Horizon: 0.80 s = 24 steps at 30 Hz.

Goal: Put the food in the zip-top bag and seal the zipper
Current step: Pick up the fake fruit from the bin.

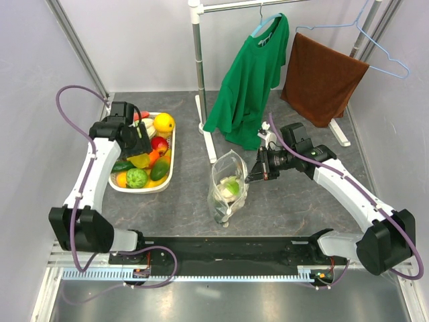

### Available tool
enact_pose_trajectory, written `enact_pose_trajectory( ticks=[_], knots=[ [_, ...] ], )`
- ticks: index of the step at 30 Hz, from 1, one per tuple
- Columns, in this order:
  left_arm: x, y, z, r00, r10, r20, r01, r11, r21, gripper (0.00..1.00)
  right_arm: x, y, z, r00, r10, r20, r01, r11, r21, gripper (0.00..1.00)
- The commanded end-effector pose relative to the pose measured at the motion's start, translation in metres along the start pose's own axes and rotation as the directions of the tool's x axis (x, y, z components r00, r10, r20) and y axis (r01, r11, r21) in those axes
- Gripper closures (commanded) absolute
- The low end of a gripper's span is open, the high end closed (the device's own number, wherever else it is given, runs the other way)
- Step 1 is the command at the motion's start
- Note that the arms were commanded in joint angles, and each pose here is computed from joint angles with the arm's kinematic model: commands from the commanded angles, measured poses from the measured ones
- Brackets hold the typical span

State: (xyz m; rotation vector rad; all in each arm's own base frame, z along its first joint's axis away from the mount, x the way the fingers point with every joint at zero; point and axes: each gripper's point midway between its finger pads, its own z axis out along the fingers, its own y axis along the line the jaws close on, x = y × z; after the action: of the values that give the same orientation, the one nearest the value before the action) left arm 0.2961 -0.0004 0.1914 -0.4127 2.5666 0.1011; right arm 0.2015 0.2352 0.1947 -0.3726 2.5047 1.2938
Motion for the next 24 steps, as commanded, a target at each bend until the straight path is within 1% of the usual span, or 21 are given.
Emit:
enact_pose_trajectory(
  ticks=[1, 5, 6, 9, 13, 14, 16, 19, 24],
  knots=[
    [-0.007, 0.005, 0.014, 0.985, -0.173, -0.007, 0.172, 0.982, -0.081, 0.15, -0.007, 0.007, 0.000, 0.999, -0.020, 0.025, 0.021, 0.999, -0.037, 1.00],
    [-0.012, 0.007, 0.027, 0.979, -0.202, -0.015, 0.198, 0.972, -0.130, 0.14, -0.005, 0.008, 0.000, 1.000, -0.018, 0.018, 0.019, 0.999, -0.044, 1.00],
    [-0.010, 0.008, 0.035, 0.979, -0.199, -0.036, 0.192, 0.970, -0.149, 0.14, -0.004, 0.008, 0.000, 1.000, -0.015, 0.016, 0.016, 0.999, -0.049, 1.00],
    [-0.014, 0.005, 0.041, 0.976, -0.216, -0.038, 0.207, 0.966, -0.156, 0.14, -0.006, 0.009, 0.000, 1.000, -0.016, 0.023, 0.017, 0.998, -0.054, 1.00],
    [-0.009, 0.002, 0.058, 0.971, -0.224, -0.080, 0.207, 0.963, -0.174, 0.15, -0.004, 0.010, 0.000, 1.000, -0.016, 0.018, 0.017, 0.998, -0.059, 1.00],
    [-0.008, 0.002, 0.060, 0.971, -0.223, -0.087, 0.205, 0.963, -0.177, 0.18, -0.003, 0.009, 0.001, 1.000, -0.015, 0.017, 0.016, 0.998, -0.058, 1.00],
    [-0.007, 0.001, 0.065, 0.970, -0.221, -0.102, 0.200, 0.963, -0.183, 0.21, -0.004, 0.009, 0.000, 1.000, -0.016, 0.019, 0.017, 0.998, -0.058, 1.00],
    [-0.009, 0.000, 0.068, 0.970, -0.215, -0.111, 0.194, 0.965, -0.174, 0.31, -0.003, 0.010, 0.000, 1.000, -0.019, 0.019, 0.020, 0.998, -0.058, 1.00],
    [-0.009, -0.006, 0.066, 0.970, -0.197, -0.140, 0.182, 0.976, -0.116, 0.45, -0.004, 0.009, 0.000, 1.000, -0.020, 0.019, 0.021, 0.998, -0.058, 1.00]
  ],
)
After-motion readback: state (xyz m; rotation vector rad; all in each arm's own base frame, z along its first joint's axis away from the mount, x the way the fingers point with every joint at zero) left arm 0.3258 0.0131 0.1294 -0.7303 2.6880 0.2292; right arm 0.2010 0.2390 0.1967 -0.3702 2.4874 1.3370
